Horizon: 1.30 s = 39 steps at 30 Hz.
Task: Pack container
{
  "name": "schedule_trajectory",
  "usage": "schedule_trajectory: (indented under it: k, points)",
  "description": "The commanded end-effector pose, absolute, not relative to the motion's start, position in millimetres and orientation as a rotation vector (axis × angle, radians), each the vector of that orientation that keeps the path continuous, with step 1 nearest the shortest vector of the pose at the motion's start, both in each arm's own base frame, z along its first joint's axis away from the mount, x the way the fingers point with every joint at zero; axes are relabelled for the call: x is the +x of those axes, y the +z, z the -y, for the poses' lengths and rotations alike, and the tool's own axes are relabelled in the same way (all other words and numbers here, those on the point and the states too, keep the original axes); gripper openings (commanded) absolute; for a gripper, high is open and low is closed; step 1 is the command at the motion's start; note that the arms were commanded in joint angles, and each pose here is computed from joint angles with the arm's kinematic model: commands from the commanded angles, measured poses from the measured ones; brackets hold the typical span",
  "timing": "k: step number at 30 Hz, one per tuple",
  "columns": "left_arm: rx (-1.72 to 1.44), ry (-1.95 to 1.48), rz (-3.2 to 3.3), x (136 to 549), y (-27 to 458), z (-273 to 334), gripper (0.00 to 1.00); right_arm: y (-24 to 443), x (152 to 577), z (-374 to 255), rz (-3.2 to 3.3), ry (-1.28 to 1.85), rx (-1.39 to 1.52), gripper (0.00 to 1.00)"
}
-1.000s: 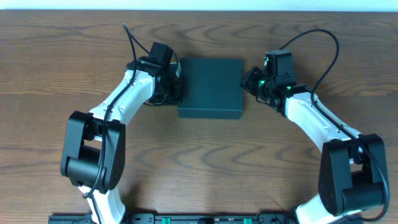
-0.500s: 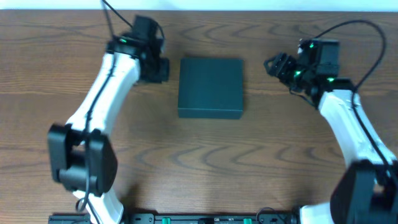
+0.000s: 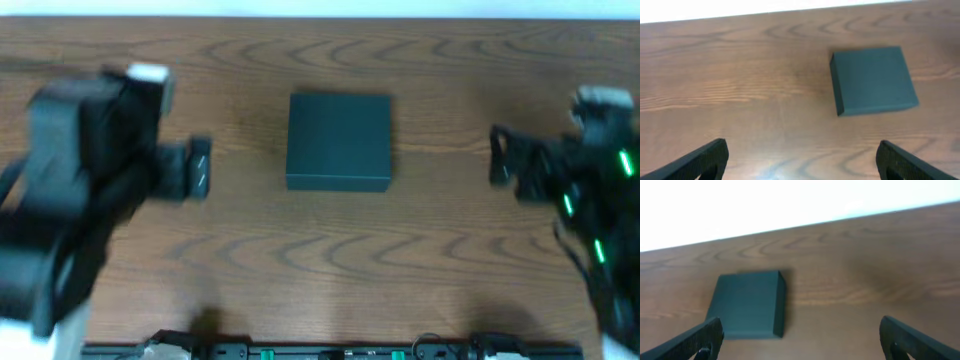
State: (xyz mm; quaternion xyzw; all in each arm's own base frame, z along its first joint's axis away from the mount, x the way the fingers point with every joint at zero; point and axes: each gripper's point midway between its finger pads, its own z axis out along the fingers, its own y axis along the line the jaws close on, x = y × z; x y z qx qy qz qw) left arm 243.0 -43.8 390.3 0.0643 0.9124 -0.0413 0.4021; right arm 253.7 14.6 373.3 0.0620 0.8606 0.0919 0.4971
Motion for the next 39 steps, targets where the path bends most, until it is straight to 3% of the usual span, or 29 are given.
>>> schedule_trajectory:
  k: [1,5,9,12,16,20,22,26,39]
  points:
    - [0.111,-0.108,-2.165,187.3,416.1,29.2,0.95,396.6,196.4,-9.0,-1.967,0.168,0.129,0.99]
    - [0.065,-0.167,-1.894,106.9,427.3,15.4,0.95,394.3,124.3,-11.6,-1.829,0.167,0.101,0.99]
    - [0.081,-0.234,-1.785,88.7,390.0,20.7,0.95,372.0,110.2,-16.8,-1.761,0.18,0.058,0.99]
    - [0.049,-0.264,-1.806,118.8,346.0,27.0,0.95,340.0,138.5,-44.2,-1.773,0.298,-0.098,0.99]
    - [0.115,-0.315,-1.779,190.4,299.9,52.2,0.95,300.9,200.4,-49.8,-1.701,0.329,-0.141,0.99]
    - [0.212,-0.233,-1.782,227.0,251.9,58.7,0.95,268.5,226.4,-48.3,-1.664,0.276,-0.189,0.99]
    - [0.212,-0.23,-1.796,243.8,221.3,61.5,0.95,225.3,240.8,-46.4,-1.717,0.257,-0.198,0.99]
    - [0.163,-0.215,-1.764,267.4,193.1,59.3,0.95,158.9,254.3,-47.3,-1.804,0.316,-0.145,0.99]
    - [0.153,-0.171,-2.077,284.3,102.8,57.3,0.95,115.2,256.8,-41.1,-1.834,0.31,-0.083,0.99]
